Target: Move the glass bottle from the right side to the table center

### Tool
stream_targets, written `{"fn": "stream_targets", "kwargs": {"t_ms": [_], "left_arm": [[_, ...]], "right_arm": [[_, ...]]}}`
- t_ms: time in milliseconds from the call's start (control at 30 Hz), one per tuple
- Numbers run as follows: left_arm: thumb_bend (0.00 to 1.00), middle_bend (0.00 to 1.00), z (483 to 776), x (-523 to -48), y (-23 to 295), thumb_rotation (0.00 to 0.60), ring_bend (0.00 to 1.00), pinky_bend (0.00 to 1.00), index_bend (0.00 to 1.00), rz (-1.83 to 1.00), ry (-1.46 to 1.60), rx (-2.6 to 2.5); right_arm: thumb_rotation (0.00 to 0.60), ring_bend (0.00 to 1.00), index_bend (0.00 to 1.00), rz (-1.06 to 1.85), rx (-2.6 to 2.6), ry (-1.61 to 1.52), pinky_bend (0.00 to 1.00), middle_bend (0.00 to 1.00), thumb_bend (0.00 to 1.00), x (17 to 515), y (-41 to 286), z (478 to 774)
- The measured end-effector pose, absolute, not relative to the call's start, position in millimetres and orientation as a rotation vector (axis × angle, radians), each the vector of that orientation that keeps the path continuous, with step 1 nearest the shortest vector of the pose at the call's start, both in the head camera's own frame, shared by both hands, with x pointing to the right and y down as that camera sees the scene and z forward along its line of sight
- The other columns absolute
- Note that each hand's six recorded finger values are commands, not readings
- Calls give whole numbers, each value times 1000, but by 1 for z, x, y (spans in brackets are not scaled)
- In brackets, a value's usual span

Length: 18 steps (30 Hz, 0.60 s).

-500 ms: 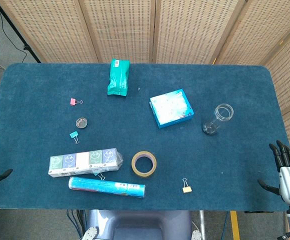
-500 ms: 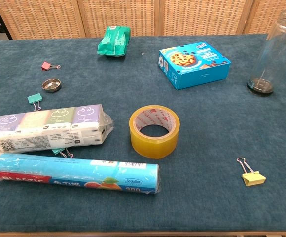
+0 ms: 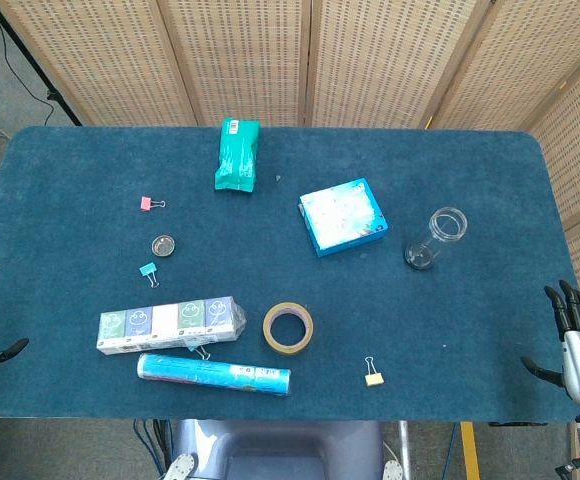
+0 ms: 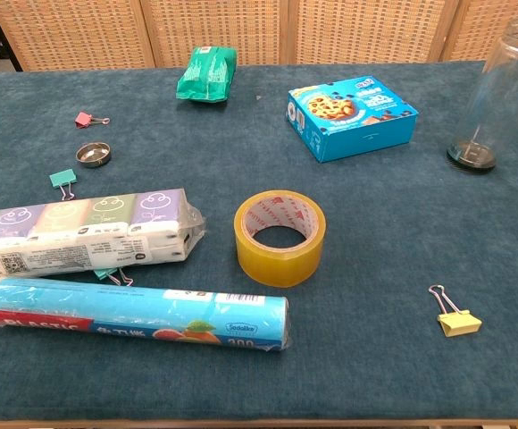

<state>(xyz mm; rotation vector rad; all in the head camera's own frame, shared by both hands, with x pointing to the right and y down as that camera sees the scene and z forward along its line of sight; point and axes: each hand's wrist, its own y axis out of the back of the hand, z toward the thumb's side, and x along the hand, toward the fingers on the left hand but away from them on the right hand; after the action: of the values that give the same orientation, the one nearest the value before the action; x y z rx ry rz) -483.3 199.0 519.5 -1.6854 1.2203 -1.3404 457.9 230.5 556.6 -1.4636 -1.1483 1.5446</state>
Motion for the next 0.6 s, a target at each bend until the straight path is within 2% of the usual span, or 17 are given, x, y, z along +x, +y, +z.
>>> {"fn": "stream_targets", "kwargs": {"t_ms": [367,600], "left_arm": [[0,0,517,-482,198,600,0,0,0,-1327,1229,-1676],[0,0,518,-479,200,600,0,0,0,-1324,1218,-1675]], "right_arm": [[600,0,0,1557,-1567,-1259,0,0,0,475,214,588],[600,0,0,1498,-1736,-1405,0,0,0,476,182,618]]}}
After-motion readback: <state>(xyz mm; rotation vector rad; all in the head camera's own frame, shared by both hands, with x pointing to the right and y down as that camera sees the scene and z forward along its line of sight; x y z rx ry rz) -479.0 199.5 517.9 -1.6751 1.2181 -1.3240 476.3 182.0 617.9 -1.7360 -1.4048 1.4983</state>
